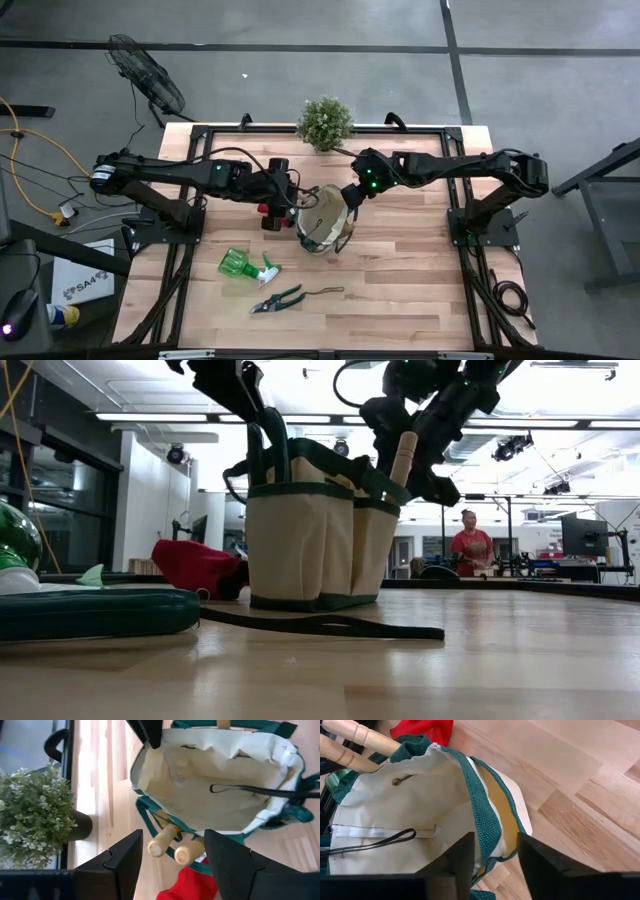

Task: Pick & Place Garden tools in Gardening bag
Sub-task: Adjust the gardening bag on the table

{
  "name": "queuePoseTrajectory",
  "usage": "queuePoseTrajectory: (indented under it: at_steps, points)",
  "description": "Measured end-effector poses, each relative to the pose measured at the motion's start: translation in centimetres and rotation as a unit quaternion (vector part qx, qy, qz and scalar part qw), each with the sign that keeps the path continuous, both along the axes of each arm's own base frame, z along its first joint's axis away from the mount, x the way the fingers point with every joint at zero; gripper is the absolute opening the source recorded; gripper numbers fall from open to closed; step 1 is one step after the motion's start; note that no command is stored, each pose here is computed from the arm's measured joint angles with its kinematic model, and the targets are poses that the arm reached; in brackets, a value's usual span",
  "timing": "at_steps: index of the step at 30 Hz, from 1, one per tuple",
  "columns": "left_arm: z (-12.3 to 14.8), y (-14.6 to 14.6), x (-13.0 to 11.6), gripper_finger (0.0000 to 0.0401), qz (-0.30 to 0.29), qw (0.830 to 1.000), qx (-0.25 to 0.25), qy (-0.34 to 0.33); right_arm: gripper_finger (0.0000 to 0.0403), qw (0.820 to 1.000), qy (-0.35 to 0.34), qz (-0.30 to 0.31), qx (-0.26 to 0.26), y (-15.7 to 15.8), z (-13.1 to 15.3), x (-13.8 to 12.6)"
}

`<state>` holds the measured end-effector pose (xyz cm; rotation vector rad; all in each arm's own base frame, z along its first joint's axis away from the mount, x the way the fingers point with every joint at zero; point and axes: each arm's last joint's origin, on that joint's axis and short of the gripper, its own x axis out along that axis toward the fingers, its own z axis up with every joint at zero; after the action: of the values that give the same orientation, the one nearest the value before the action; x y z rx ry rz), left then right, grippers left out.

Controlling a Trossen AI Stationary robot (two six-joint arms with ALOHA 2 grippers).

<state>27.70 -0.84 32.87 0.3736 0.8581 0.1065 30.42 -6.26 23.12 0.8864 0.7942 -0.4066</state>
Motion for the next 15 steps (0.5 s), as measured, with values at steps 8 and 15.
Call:
queuePoseTrajectory:
  at_steps: [8, 15]
  points:
    - [0.02, 0.05, 0.00, 0.0205, 0.011, 1.000, 0.002, -0.003, 0.0039, 1.000, -0.002, 0.007, 0.008, 0.07, 0.01, 0.01]
    - [0.02, 0.05, 0.01, 0.0205, 0.020, 1.000, -0.006, -0.006, 0.0005, 1.000, -0.003, 0.003, 0.025, 0.35, 0.02, 0.05]
